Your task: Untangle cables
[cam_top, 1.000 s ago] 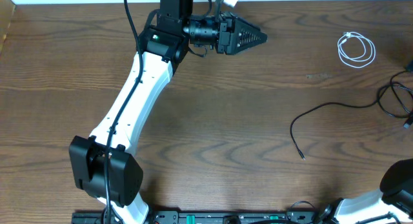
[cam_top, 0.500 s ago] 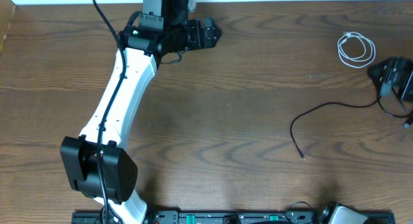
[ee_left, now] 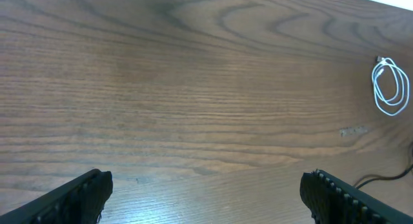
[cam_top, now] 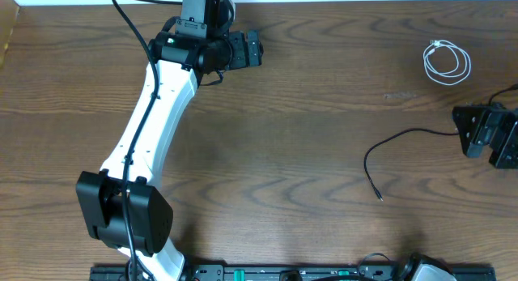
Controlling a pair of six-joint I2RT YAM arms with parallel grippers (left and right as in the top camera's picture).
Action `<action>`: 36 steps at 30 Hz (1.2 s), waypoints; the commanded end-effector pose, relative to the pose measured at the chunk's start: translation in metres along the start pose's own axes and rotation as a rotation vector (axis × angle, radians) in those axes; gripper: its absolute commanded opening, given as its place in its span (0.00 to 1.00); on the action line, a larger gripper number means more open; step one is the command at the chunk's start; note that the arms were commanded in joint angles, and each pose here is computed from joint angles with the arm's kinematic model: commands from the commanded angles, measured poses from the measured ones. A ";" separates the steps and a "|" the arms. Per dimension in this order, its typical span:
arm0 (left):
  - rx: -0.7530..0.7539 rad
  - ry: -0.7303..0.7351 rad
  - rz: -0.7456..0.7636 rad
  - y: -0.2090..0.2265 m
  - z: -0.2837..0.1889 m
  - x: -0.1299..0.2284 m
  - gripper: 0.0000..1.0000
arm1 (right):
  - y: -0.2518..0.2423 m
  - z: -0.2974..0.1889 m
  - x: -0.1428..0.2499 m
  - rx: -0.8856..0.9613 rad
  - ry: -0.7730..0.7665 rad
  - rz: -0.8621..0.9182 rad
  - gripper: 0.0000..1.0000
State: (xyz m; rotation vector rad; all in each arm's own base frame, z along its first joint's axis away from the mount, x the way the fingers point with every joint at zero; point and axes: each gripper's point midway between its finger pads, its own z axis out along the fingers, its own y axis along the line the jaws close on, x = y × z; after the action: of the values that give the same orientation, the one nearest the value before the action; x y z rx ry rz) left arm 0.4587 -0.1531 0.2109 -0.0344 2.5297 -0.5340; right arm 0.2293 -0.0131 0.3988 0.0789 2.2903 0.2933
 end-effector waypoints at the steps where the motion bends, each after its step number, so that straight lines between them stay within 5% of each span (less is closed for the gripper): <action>1: -0.009 -0.013 0.018 -0.001 -0.003 -0.004 0.98 | 0.004 -0.005 0.004 0.000 0.003 -0.037 0.99; 7: -0.009 -0.013 0.018 -0.001 -0.003 -0.004 0.98 | 0.013 -0.022 0.014 0.014 -0.028 -0.156 0.99; 15: -0.009 -0.013 0.018 -0.001 -0.003 -0.004 0.98 | 0.018 -0.030 -0.006 0.028 -0.330 -0.062 0.99; 22: -0.009 -0.013 0.018 -0.001 -0.003 -0.004 0.98 | 0.007 0.023 0.017 0.007 -0.611 -0.134 0.99; 36: -0.009 -0.013 0.018 -0.001 -0.003 -0.004 0.98 | -0.031 0.134 0.113 0.079 -0.746 -0.147 0.99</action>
State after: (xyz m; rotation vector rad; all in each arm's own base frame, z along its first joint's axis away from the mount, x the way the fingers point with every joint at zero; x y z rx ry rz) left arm 0.4586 -0.1518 0.2103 -0.0382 2.5318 -0.5240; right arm 0.2538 0.0047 0.2433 0.0017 1.5639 0.0997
